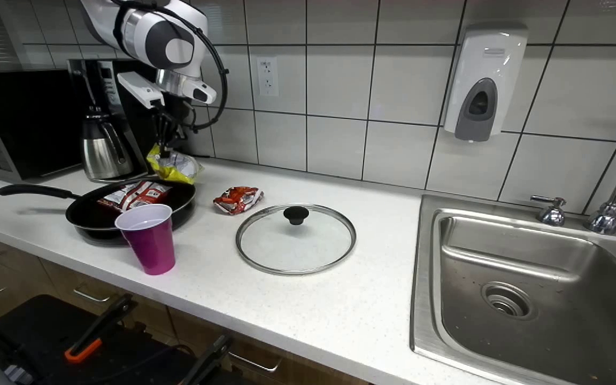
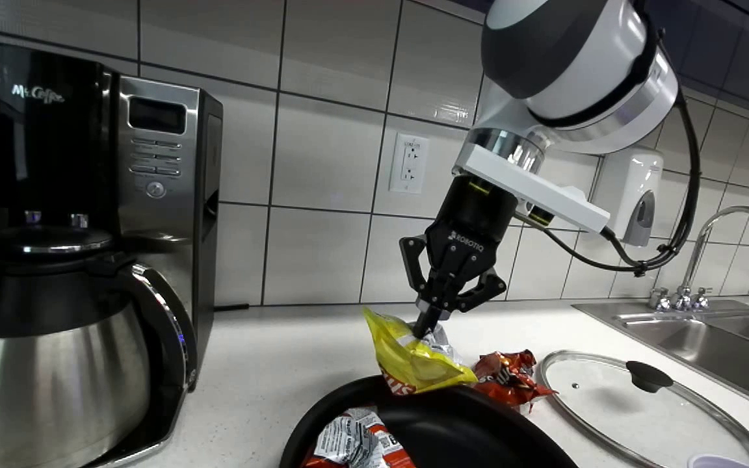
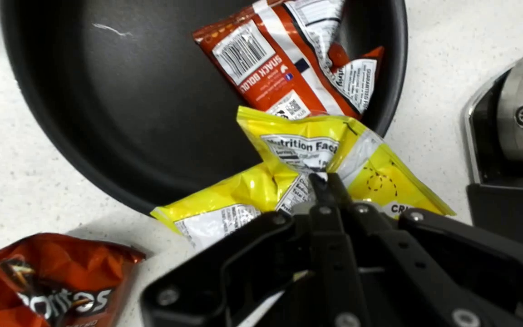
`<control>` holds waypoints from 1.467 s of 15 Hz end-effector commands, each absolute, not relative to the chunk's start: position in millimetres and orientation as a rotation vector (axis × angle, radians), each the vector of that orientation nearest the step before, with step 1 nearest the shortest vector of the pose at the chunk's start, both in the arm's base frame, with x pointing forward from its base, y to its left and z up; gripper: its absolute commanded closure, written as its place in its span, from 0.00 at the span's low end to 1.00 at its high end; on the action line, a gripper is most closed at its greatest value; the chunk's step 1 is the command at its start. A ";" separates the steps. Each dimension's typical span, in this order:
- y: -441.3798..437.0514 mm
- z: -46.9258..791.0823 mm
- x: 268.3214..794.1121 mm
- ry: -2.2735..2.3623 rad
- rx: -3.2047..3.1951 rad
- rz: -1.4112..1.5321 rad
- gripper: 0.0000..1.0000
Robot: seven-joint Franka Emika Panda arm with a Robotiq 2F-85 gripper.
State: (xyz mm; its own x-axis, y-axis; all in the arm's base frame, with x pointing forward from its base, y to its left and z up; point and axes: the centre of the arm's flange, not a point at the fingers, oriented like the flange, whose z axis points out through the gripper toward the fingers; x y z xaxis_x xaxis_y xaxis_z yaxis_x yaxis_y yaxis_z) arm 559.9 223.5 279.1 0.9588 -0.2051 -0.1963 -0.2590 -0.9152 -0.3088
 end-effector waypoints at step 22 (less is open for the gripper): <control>228.5 229.0 519.9 0.075 -2.818 0.562 1.00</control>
